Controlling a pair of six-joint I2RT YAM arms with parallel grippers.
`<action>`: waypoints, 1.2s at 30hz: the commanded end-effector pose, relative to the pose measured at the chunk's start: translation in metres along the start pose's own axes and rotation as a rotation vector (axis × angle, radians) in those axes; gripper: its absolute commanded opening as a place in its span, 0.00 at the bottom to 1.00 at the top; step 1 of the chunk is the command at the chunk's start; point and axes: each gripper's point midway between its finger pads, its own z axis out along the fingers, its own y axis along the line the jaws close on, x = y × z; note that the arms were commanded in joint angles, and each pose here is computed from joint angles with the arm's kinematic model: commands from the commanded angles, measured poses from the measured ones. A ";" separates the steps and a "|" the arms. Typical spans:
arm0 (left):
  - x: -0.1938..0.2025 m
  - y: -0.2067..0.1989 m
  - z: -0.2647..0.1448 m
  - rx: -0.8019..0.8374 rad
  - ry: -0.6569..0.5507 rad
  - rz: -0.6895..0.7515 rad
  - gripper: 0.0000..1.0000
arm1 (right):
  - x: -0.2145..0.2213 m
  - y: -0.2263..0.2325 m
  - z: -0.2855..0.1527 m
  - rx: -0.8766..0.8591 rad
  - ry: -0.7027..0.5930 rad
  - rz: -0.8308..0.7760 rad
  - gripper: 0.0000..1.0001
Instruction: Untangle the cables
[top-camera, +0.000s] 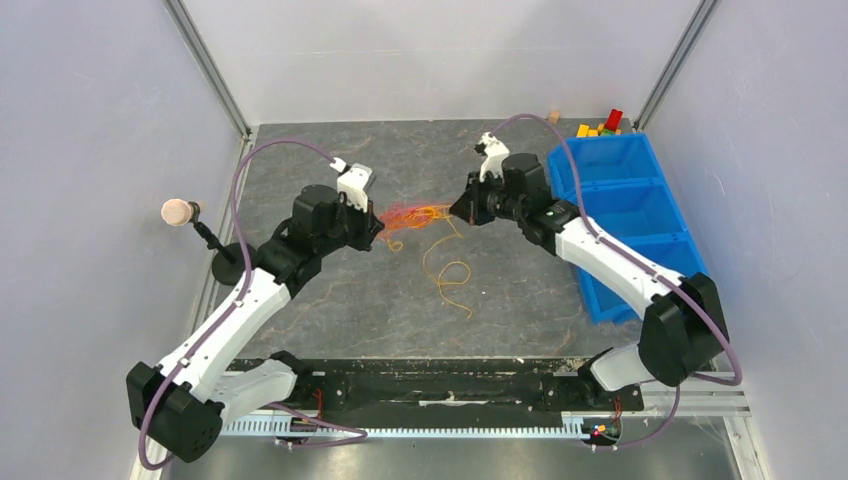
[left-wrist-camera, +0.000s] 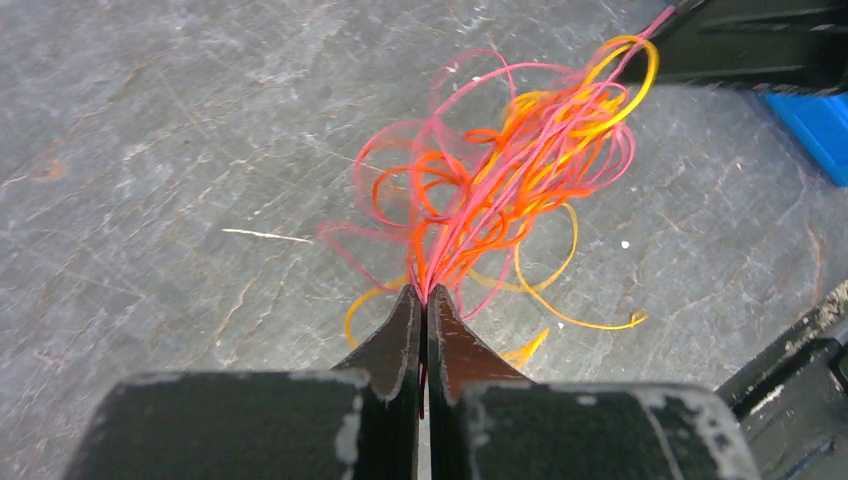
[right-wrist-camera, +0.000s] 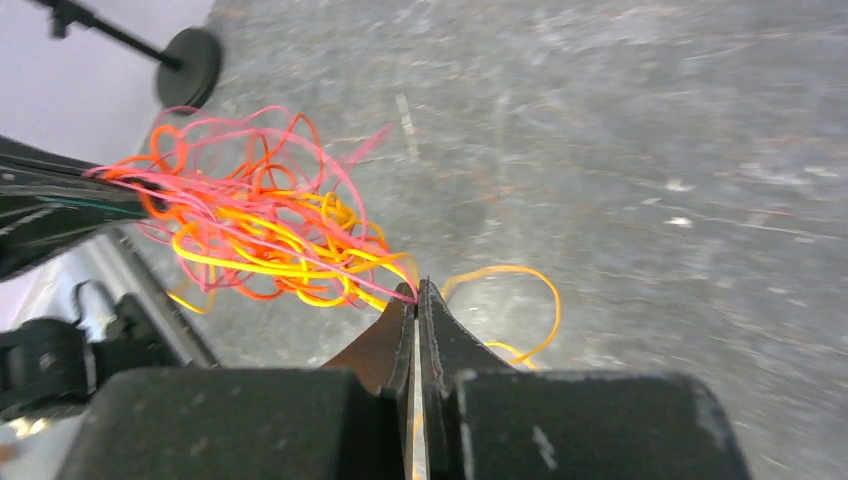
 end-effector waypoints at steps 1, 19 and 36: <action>0.003 0.028 -0.014 -0.098 -0.001 -0.072 0.02 | -0.026 -0.076 -0.041 0.337 -0.089 -0.092 0.00; 0.065 0.071 -0.002 -0.025 0.209 -0.165 0.02 | 0.003 -0.125 -0.085 0.316 0.011 -0.098 0.00; 0.010 -0.078 -0.022 0.754 0.087 -0.120 0.02 | 0.036 0.071 0.004 -0.446 0.079 -0.311 0.98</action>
